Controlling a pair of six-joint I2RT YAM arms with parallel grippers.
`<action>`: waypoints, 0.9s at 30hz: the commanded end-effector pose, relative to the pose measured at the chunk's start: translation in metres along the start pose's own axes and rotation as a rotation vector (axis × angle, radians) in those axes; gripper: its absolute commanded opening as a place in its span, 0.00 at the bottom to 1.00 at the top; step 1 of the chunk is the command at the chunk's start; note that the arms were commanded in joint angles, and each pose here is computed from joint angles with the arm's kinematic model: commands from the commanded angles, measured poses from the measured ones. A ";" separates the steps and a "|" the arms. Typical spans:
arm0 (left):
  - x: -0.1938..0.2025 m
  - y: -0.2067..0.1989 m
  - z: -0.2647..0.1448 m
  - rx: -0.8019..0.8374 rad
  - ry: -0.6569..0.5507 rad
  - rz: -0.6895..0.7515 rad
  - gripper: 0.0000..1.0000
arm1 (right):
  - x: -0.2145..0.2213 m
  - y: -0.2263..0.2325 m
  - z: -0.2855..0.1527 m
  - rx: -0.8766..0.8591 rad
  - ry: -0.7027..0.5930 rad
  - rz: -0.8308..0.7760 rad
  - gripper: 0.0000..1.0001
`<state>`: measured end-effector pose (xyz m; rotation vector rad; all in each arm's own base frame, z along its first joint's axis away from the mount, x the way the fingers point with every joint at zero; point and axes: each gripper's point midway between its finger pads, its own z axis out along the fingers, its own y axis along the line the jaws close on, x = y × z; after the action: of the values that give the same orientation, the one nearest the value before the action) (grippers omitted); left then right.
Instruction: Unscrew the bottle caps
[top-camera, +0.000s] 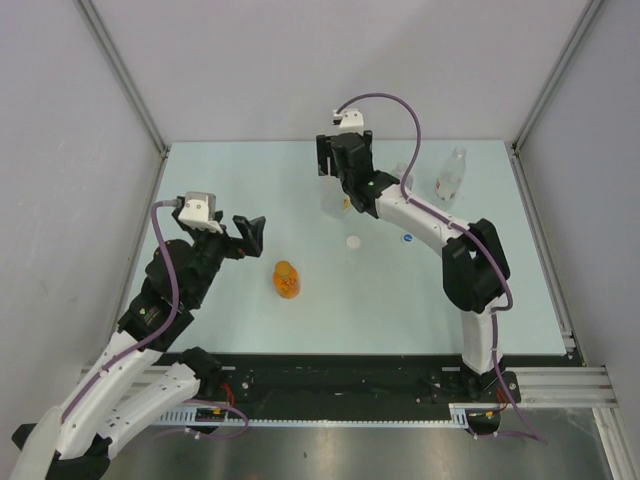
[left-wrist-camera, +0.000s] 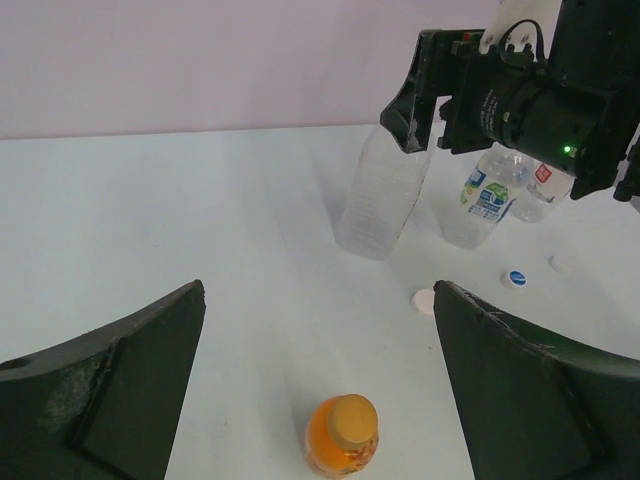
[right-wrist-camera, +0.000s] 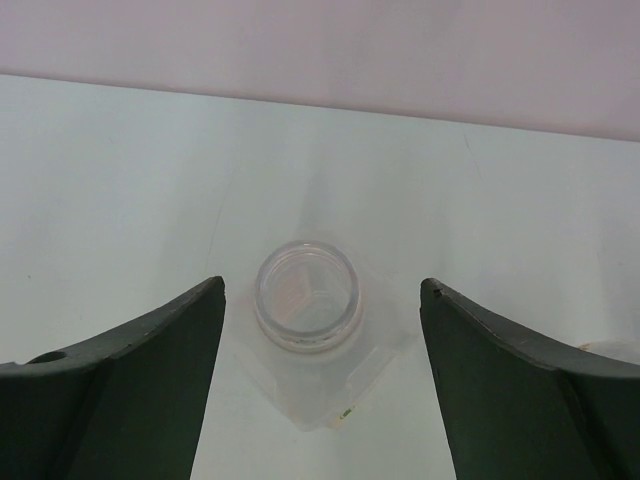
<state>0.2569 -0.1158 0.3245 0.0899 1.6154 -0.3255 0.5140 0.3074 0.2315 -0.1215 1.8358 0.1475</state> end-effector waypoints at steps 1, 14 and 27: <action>0.000 -0.003 0.000 0.016 0.003 -0.022 1.00 | -0.032 -0.002 -0.024 -0.009 -0.048 0.023 0.83; 0.000 -0.003 0.000 0.009 0.008 -0.034 1.00 | -0.075 0.007 -0.097 -0.037 -0.145 0.022 0.84; 0.007 -0.001 0.016 -0.070 0.086 -0.084 1.00 | -0.082 -0.070 -0.268 -0.039 -0.180 0.138 0.88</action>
<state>0.2676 -0.1221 0.3098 0.0576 1.6993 -0.3164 0.3214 0.2366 0.4179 -0.0685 1.5718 0.3412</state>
